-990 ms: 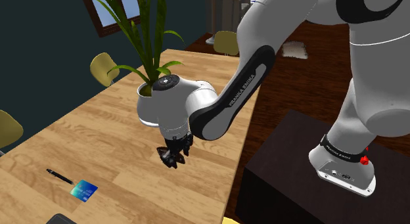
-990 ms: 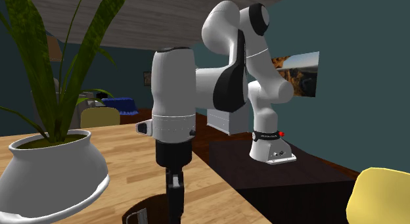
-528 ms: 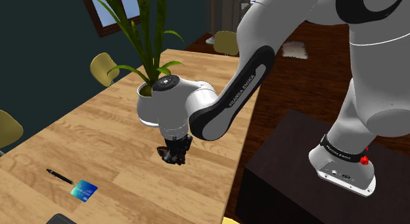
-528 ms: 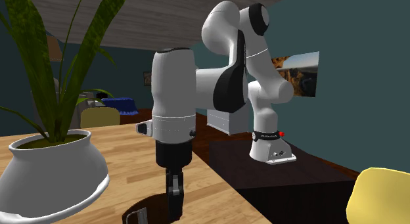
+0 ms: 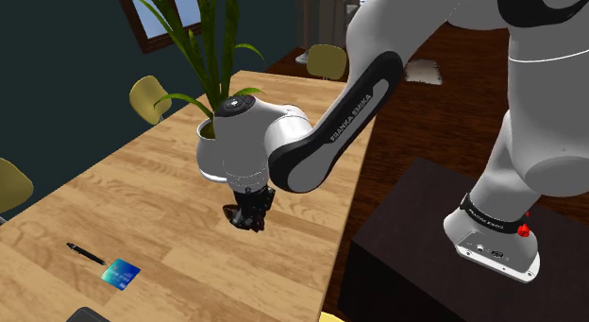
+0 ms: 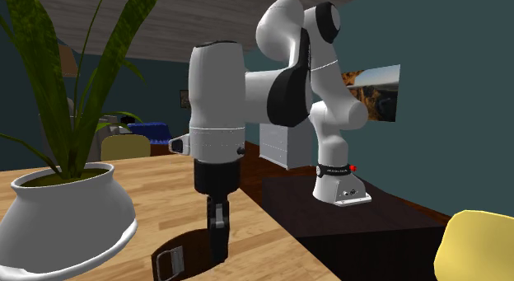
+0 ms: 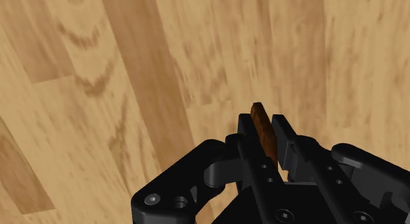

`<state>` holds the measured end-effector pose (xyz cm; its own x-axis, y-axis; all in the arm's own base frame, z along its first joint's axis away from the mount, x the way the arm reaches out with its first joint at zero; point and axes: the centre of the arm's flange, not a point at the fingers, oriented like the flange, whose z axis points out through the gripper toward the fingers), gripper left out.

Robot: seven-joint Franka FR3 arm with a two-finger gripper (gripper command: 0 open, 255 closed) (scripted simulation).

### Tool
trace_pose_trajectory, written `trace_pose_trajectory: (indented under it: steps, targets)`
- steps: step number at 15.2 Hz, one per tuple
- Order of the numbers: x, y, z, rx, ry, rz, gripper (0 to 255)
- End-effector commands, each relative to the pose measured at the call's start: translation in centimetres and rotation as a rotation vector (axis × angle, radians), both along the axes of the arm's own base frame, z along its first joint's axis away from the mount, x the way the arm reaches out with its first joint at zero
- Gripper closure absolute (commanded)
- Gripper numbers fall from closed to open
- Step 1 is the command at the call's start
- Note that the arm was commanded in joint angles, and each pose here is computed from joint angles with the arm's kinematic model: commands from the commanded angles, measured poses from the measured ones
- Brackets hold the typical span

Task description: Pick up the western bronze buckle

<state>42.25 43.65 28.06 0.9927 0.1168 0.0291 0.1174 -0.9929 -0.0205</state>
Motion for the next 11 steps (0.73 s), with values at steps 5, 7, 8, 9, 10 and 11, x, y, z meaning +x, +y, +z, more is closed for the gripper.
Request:
trace_pose_trajectory:
  steps: [5,7,8,9,10,11]
  targets:
    - [0.0,-0.1,3.2,0.0,0.0,0.0,255]
    - [0.0,-0.1,4.3,0.0,0.0,0.0,255]
    - [0.0,-0.1,4.8,0.0,0.0,0.0,255]
    - [0.0,-0.1,5.3,0.0,0.0,0.0,255]
    - [0.0,-0.1,5.4,0.0,0.0,0.0,255]
    - [0.0,-0.1,5.4,0.0,0.0,0.0,255]
